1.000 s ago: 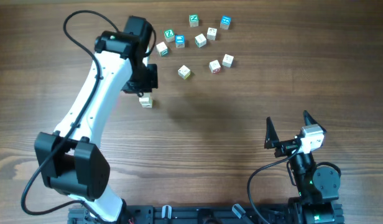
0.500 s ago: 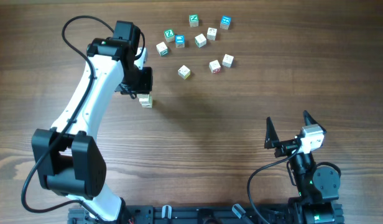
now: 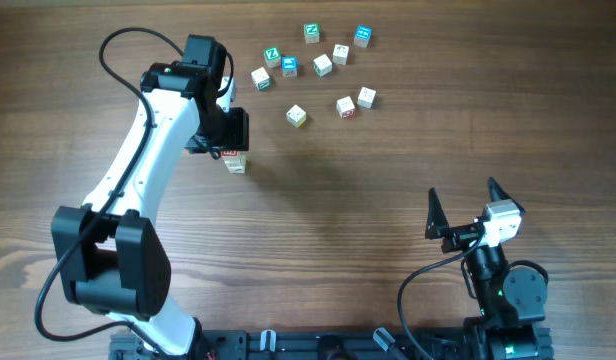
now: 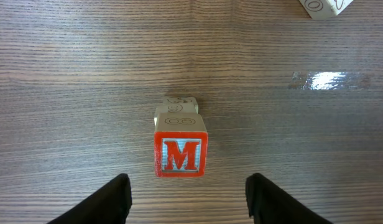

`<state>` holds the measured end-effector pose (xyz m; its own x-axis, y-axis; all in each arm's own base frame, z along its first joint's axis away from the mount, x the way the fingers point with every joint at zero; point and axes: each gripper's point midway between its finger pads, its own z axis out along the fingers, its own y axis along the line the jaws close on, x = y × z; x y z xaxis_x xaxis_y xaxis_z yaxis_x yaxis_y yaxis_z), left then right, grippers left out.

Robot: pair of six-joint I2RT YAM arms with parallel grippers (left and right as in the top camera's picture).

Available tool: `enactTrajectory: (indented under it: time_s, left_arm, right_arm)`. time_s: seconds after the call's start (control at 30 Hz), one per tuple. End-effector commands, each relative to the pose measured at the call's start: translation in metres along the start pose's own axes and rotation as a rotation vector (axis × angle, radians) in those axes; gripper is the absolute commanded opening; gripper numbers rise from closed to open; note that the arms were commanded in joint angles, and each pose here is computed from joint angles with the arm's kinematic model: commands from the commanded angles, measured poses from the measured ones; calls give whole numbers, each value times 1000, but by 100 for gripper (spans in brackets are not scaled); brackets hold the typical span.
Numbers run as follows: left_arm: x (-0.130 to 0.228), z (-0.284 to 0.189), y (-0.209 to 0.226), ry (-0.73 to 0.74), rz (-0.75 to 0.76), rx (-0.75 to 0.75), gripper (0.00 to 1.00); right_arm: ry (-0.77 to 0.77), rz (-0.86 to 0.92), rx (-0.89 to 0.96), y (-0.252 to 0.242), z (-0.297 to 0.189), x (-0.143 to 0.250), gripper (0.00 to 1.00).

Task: Form a tower
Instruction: 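Lower the red M block onto the top of the stack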

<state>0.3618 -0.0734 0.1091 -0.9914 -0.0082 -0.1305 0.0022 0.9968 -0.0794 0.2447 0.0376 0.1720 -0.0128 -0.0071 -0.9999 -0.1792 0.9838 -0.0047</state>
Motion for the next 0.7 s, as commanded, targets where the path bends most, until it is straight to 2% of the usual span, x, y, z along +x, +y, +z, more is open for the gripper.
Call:
enactTrajectory:
  time_s: [0.0, 0.3, 0.33, 0.4, 0.43, 0.6, 0.67]
  left_arm:
    - [4, 18, 0, 50, -5, 6, 61]
    - [-2, 37, 0, 62, -6, 4, 68]
    - [-3, 38, 0, 58, -6, 5, 71]
    - [-3, 38, 0, 58, -5, 5, 86]
    - [-3, 38, 0, 59, -6, 4, 89]
    - [0, 54, 4, 56, -59, -15, 91]
    - [1, 56, 4, 59, -58, -12, 100]
  right_arm:
    - [-9, -15, -12, 2, 0, -2, 100]
    - [-9, -15, -12, 2, 0, -2, 100]
    - [-9, -15, -12, 2, 0, -2, 100]
    - [-9, -15, -12, 2, 0, -2, 100]
    - [-9, -15, -12, 2, 0, -2, 100]
    - [-9, -15, -12, 2, 0, -2, 100]
    - [-9, -15, -12, 2, 0, -2, 100]
